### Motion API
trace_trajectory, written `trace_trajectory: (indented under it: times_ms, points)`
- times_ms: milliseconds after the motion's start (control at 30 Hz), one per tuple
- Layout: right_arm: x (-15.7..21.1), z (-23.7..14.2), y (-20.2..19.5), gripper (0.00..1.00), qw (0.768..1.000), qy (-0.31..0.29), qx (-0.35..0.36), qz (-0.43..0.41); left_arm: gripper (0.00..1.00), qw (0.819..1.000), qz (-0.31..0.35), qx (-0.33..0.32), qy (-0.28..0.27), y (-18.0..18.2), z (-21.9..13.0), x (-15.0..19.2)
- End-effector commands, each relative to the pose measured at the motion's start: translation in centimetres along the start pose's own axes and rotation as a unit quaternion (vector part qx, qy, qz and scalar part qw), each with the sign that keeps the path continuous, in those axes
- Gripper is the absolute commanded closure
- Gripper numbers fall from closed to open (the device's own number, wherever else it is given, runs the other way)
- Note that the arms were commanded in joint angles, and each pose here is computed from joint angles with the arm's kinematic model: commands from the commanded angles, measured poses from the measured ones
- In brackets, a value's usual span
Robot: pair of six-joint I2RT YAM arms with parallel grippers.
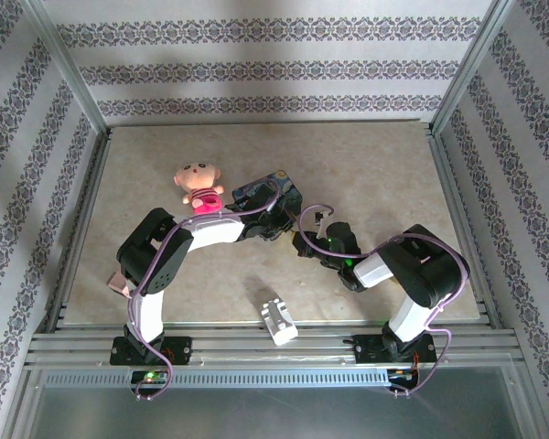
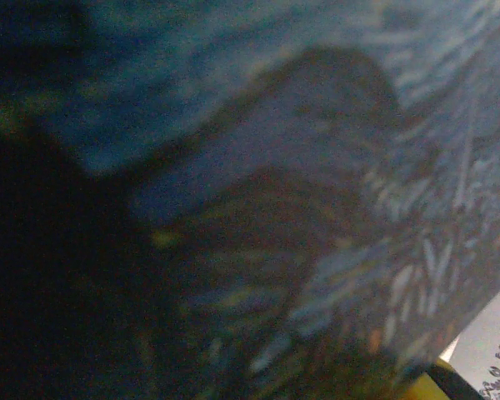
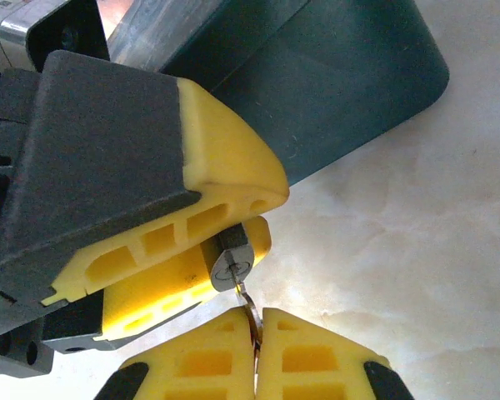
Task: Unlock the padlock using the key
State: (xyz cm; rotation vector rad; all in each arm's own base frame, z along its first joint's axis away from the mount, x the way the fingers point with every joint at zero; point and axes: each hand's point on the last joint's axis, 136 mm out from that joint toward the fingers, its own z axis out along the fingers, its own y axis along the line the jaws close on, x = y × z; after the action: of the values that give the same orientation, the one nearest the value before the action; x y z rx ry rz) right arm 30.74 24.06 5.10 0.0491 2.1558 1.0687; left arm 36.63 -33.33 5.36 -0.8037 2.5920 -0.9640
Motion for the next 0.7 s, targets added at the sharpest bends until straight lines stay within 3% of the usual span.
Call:
trace_trajectory:
  times_ms: [0,667]
  points:
    - [-2.6,0.4,2.3,1.0,0.998,-0.034,-0.046,-0.007,1.0,0.996,-0.014,0.007,0.084,0.1,0.3,3.8]
    - [-3.6,0.9,2.8,1.0,0.998,-0.018,-0.057,-0.001,1.0,0.995,-0.013,0.015,0.096,-0.4,0.3,4.2]
